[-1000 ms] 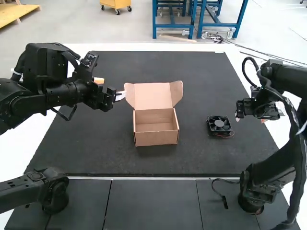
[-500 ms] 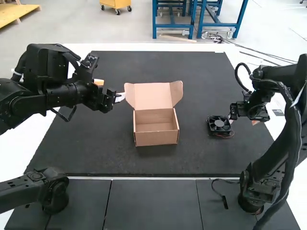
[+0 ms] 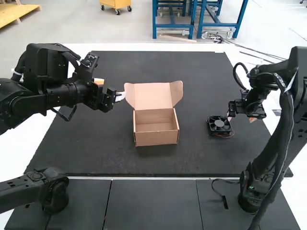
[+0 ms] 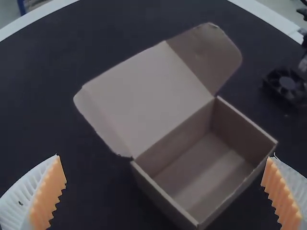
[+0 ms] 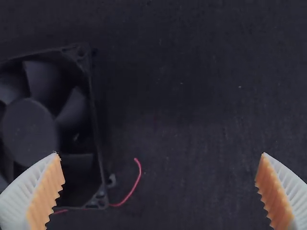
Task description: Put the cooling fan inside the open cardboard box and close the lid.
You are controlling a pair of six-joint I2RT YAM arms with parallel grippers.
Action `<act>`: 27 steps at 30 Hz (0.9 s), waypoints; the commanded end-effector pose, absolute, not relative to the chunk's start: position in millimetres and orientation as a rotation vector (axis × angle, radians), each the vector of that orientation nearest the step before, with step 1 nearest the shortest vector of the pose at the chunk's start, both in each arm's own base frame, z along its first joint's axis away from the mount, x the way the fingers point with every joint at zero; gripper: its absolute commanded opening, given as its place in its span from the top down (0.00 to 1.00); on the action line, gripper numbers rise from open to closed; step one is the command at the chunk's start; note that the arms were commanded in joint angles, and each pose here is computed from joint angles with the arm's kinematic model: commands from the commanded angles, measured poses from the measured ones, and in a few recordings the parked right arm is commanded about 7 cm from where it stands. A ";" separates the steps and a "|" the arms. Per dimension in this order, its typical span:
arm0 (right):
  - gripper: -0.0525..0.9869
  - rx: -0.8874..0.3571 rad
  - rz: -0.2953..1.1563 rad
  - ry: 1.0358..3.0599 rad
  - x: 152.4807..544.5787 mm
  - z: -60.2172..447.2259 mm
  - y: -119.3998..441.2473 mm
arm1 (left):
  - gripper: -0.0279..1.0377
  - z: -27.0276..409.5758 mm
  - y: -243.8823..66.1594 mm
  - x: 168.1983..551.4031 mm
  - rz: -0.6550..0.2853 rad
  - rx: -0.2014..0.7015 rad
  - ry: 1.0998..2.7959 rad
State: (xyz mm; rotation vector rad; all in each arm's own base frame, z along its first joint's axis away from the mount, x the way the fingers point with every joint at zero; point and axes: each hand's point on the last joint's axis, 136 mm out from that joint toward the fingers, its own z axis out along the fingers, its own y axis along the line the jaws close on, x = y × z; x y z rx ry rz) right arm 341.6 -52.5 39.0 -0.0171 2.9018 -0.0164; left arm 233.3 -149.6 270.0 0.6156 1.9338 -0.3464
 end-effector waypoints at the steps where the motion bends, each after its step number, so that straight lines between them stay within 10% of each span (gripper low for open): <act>1: 0.07 -0.017 0.002 2.896 353.2 39.4 -49.6 | 0.07 288.0 -148.7 235.5 -0.350 0.590 1.897; 27: 0.07 -0.011 0.029 3.008 357.8 2.1 -49.5 | 0.07 294.5 -152.5 240.8 -0.356 0.584 1.866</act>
